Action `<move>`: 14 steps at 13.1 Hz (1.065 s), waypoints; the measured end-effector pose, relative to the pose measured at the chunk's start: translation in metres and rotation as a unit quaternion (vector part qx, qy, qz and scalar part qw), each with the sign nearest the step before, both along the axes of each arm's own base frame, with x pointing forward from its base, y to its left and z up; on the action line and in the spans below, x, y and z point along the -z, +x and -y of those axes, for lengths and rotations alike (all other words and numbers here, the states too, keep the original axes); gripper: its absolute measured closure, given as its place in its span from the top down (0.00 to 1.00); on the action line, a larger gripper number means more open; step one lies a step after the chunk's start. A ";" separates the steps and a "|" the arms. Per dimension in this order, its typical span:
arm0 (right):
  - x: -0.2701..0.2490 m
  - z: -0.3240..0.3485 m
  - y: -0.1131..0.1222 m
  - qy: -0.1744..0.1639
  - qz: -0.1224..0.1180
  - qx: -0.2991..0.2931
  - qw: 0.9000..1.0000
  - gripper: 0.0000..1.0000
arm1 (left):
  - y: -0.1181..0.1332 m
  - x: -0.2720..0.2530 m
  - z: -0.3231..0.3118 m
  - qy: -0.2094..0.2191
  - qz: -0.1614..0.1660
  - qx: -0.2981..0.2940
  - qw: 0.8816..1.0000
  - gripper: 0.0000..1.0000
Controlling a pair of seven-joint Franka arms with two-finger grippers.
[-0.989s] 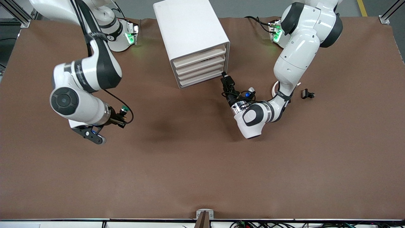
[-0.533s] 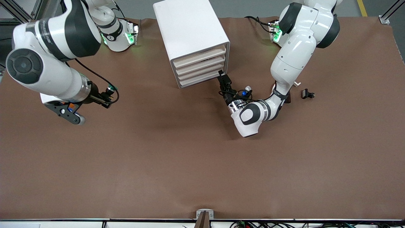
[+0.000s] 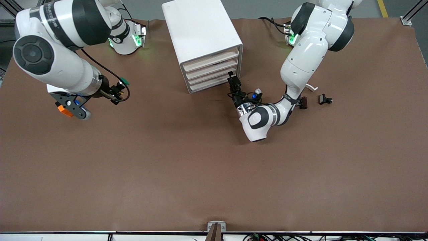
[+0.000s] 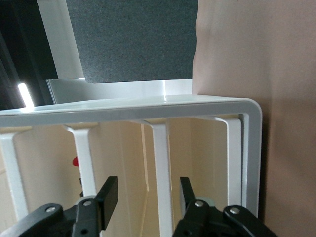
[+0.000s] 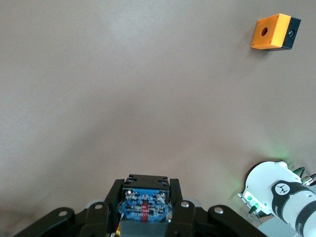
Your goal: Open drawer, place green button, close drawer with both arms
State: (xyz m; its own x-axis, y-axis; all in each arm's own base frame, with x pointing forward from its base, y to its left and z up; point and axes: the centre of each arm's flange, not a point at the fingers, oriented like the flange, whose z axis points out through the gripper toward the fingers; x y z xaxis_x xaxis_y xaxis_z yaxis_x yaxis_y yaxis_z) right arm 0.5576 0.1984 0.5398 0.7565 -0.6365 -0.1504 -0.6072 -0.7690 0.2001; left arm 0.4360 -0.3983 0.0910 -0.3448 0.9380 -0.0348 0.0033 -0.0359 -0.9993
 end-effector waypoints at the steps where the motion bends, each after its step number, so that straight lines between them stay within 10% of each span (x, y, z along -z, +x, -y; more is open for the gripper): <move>1: -0.001 -0.013 -0.003 -0.001 0.007 0.002 1.000 0.41 | -0.003 0.002 0.003 0.001 0.000 0.002 1.000 0.58; 7: -0.001 -0.046 -0.012 -0.007 0.022 0.020 1.000 0.41 | -0.023 0.005 0.025 0.003 0.004 0.025 1.000 0.50; 9: 0.000 -0.049 -0.014 -0.011 0.022 0.033 0.999 0.41 | -0.025 0.005 0.026 0.004 0.006 0.025 1.000 0.28; 14: 0.003 -0.049 -0.017 -0.020 0.012 0.044 0.999 0.41 | -0.024 0.005 0.026 0.009 0.006 0.024 1.000 0.15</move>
